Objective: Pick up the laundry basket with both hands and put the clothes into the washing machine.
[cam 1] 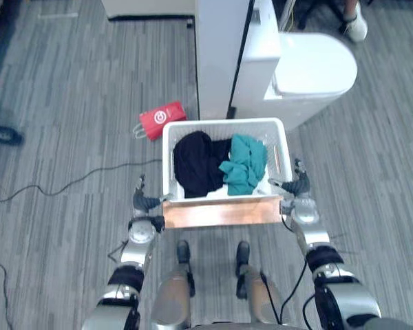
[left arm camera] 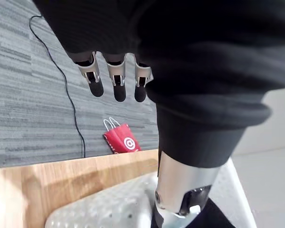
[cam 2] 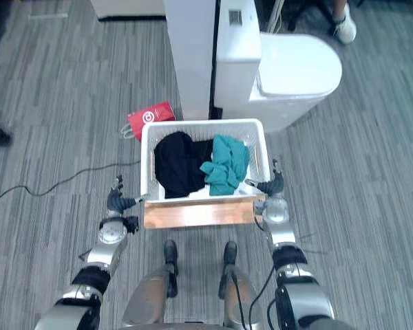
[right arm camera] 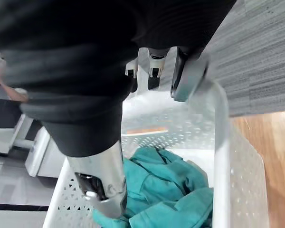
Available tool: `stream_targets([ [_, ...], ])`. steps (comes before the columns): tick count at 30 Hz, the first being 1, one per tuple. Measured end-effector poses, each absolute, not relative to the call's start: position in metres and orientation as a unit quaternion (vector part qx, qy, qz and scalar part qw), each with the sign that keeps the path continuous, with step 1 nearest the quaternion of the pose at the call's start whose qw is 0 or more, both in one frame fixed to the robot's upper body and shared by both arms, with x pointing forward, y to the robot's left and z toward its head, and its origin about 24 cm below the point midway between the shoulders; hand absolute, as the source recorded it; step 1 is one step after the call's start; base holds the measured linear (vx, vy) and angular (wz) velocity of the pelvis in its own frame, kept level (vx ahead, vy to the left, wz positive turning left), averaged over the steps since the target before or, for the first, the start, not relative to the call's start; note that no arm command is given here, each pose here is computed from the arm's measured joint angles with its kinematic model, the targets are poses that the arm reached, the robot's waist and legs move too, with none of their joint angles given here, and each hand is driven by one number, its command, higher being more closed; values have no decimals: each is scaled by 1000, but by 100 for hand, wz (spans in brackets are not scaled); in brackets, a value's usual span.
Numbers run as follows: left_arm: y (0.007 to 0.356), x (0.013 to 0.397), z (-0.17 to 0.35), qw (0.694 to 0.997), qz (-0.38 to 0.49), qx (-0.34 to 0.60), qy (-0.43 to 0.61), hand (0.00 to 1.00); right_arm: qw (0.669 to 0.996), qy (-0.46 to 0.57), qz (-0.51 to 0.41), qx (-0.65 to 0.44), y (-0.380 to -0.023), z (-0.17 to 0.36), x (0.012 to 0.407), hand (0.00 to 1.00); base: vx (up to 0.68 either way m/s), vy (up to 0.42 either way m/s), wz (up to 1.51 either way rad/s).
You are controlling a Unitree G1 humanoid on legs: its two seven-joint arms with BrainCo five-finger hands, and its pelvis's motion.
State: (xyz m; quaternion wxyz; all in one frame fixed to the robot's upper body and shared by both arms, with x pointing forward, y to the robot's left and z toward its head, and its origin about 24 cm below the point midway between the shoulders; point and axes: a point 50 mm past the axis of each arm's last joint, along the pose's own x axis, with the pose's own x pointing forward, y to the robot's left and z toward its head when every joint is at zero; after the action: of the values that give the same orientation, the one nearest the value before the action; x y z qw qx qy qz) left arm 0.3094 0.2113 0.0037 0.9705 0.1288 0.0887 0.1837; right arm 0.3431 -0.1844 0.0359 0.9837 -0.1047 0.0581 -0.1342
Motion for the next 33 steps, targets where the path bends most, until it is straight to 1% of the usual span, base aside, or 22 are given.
stream_targets([
  [5,207,354,44,971,181,142,60,0,985,13,-132,-107,-175,77,374,0,-40,0,-5],
  [9,206,372,75,972,181,149,22,0,986,-32,-131,-95,-165,107,386,0,5,1,-6],
  [15,199,378,87,971,175,166,7,0,984,-57,-142,-86,-159,125,393,0,39,7,0],
  [18,196,379,88,969,175,174,6,0,983,-57,-151,-83,-158,126,392,0,-5,4,1],
  [21,192,379,87,966,177,190,5,0,980,-56,-182,-65,-158,125,391,0,-14,13,4],
  [23,184,379,87,964,177,197,3,0,968,-63,-234,-67,-161,123,381,0,11,15,7],
  [28,172,378,91,962,174,210,-20,0,942,-78,-311,-103,-178,114,358,0,43,20,10],
  [30,170,375,88,963,171,207,-22,0,935,-72,-331,-109,-186,108,352,0,47,20,5],
  [33,168,370,78,963,168,211,-12,0,925,-29,-355,-130,-199,81,336,0,36,7,6],
])
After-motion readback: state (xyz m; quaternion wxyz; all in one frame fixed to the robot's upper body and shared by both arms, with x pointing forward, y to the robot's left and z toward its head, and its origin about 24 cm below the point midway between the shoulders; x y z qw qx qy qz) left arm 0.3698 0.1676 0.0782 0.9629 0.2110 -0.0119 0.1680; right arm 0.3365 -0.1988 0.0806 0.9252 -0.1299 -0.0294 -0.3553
